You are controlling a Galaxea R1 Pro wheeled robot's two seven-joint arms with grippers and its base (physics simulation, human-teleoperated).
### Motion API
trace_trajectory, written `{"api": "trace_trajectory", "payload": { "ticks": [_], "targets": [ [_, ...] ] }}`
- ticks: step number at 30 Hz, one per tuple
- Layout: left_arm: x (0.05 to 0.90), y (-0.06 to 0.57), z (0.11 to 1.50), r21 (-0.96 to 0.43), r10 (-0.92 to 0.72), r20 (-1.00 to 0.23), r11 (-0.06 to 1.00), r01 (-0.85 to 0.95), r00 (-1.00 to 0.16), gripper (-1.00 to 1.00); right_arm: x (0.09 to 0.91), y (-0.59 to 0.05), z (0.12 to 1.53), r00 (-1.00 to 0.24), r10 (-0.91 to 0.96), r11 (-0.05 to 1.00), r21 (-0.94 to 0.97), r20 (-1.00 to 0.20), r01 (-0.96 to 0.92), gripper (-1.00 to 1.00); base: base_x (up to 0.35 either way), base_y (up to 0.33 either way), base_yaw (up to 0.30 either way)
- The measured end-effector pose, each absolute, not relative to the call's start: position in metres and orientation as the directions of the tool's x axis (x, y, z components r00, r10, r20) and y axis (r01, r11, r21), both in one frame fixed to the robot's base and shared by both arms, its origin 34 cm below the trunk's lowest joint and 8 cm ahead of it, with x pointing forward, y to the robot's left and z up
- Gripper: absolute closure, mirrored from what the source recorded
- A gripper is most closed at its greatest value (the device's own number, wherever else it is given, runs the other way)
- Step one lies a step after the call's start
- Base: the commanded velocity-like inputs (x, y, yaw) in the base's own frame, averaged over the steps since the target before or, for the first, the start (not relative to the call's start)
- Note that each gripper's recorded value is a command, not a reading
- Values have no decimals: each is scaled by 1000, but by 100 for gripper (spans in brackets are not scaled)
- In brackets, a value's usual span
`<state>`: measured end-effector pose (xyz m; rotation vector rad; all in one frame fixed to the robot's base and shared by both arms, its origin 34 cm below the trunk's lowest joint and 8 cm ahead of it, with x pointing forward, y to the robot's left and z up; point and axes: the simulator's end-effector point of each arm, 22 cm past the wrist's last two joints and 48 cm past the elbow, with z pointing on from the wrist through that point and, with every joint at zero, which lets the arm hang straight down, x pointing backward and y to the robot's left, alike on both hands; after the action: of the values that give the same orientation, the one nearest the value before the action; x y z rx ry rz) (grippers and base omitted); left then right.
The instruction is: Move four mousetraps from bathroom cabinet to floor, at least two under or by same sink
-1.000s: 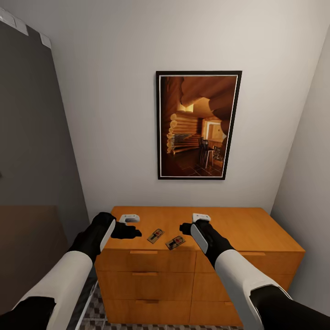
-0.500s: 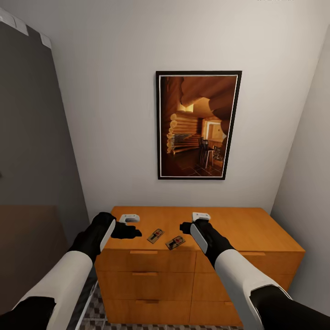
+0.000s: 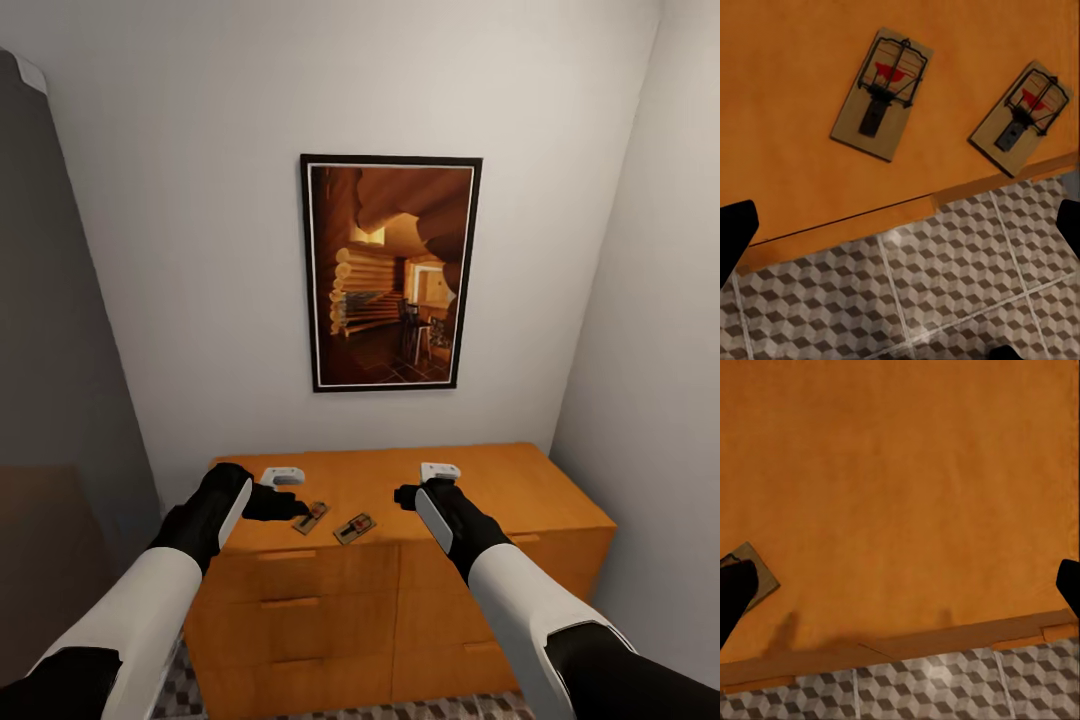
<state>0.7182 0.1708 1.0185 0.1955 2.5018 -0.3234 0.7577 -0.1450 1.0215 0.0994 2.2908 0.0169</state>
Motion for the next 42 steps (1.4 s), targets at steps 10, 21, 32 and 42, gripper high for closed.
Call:
{"api": "trace_trajectory", "payload": {
  "ticks": [10, 21, 32, 42],
  "targets": [
    [718, 171, 1017, -186, 65, -583, 960, 211, -810, -100, 758, -146, 1022, -657, 77, 997, 43, -750, 69, -100, 0, 1, -121],
    [717, 172, 1016, -187, 65, -580, 960, 210, -812, -100, 758, -145, 1022, -657, 77, 997, 44, -750, 67, -100, 0, 176, -12],
    [717, 172, 1016, -187, 65, -581, 960, 211, -811, -100, 758, -145, 1022, -655, 80, 997, 47, -751, 68, -100, 0, 272, -1],
    [718, 171, 1018, -187, 65, -585, 959, 212, -809, -100, 759, -144, 1023, -653, 84, 996, 53, -753, 68, -100, 0, 48, 0]
  ]
}}
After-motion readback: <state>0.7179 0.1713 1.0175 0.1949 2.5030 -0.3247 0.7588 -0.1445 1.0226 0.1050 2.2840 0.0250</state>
